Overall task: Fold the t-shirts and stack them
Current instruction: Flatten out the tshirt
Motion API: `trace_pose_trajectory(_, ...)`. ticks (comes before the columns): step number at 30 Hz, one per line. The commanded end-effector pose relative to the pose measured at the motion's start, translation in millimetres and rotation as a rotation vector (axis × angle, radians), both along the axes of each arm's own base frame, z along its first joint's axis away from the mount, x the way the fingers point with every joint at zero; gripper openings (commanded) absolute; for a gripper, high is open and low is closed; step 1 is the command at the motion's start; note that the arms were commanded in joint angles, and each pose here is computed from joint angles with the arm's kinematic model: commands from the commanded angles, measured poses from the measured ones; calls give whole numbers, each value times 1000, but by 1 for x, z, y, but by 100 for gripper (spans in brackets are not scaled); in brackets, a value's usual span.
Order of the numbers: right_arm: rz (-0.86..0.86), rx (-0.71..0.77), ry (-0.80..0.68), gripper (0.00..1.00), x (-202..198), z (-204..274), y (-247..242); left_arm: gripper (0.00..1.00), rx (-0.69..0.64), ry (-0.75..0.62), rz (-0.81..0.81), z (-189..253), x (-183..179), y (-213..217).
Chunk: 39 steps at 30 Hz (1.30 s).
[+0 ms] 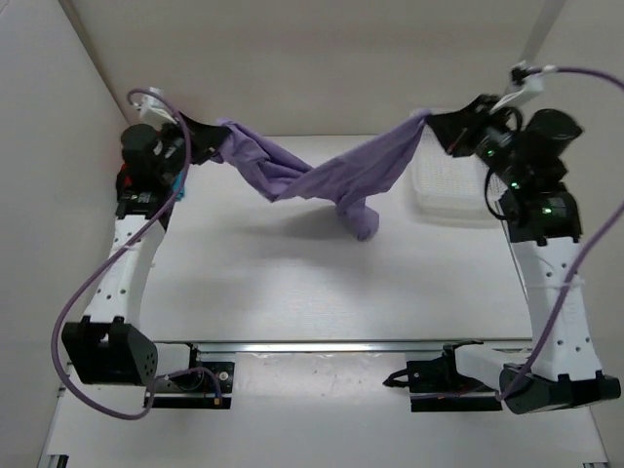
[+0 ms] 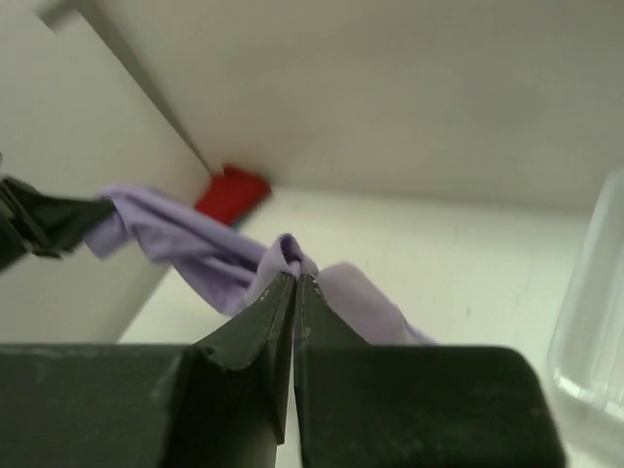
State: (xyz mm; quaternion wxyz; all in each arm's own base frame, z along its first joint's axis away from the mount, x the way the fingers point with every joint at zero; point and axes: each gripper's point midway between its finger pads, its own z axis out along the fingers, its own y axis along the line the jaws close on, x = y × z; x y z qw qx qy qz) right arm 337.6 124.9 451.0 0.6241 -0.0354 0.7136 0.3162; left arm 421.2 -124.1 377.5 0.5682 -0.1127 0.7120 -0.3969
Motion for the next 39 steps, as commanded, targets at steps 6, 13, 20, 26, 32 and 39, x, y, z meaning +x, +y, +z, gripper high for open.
trace_pose_trajectory(6, -8, -28, -371, 0, -92, 148, -12, 0, -67, -158, 89, 86, -61, 64)
trace_pose_trajectory(13, 13, -15, -274, 0, -51, 102, -9, 0, -106, -44, 81, 22, -55, 58)
trace_pose_trajectory(20, 77, 4, -76, 0, 47, 29, -2, 0, -104, 157, 35, -66, 0, 50)
trace_pose_trajectory(26, 101, 5, -32, 0, 111, 41, 6, 0, -117, 172, -27, -43, 45, 26)
trace_pose_trajectory(32, 154, 72, -163, 0, 94, 116, 0, 0, -177, 3, 2, 62, 53, 45)
trace_pose_trajectory(39, 132, 46, -142, 0, 32, 78, -6, 0, -177, 3, 32, 70, 51, 71)
